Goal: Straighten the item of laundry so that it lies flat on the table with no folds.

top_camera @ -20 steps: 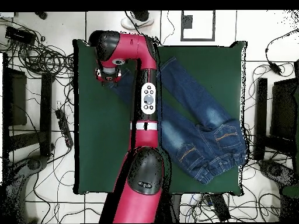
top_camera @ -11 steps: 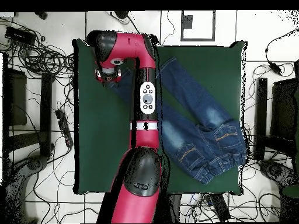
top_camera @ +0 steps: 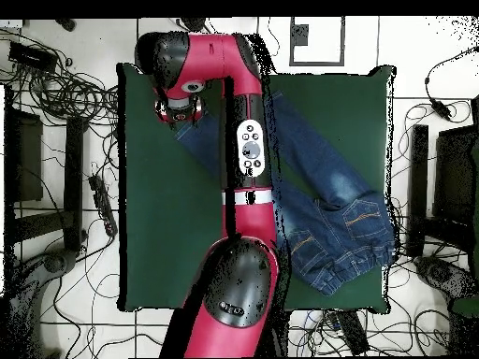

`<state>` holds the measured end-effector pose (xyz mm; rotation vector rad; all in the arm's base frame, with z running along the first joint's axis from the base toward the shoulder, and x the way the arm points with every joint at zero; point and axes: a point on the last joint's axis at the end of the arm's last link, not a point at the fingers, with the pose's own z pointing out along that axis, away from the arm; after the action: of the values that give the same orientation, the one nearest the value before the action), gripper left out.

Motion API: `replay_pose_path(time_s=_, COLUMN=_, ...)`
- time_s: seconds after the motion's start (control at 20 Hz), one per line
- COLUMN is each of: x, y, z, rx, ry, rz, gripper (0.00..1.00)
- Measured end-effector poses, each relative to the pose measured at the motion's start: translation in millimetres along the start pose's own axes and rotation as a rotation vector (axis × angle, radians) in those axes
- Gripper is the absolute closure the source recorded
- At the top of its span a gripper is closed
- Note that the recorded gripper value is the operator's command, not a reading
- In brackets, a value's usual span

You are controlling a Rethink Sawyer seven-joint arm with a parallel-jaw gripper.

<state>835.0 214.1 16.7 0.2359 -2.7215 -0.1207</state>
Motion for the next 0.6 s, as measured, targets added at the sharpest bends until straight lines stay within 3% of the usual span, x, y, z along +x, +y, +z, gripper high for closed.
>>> replay_pose_path(time_s=0.05, x=4, y=-11, z=-17, rx=0.014, ry=-0.013, rz=0.002, gripper=0.0)
replay_pose_path(time_s=0.35, x=11, y=-47, z=-50, rx=0.057, ry=-0.037, rz=0.035, gripper=0.0)
replay_pose_path(time_s=0.6, x=15, y=-67, z=-53, rx=0.099, ry=-0.032, rz=0.063, gripper=0.0)
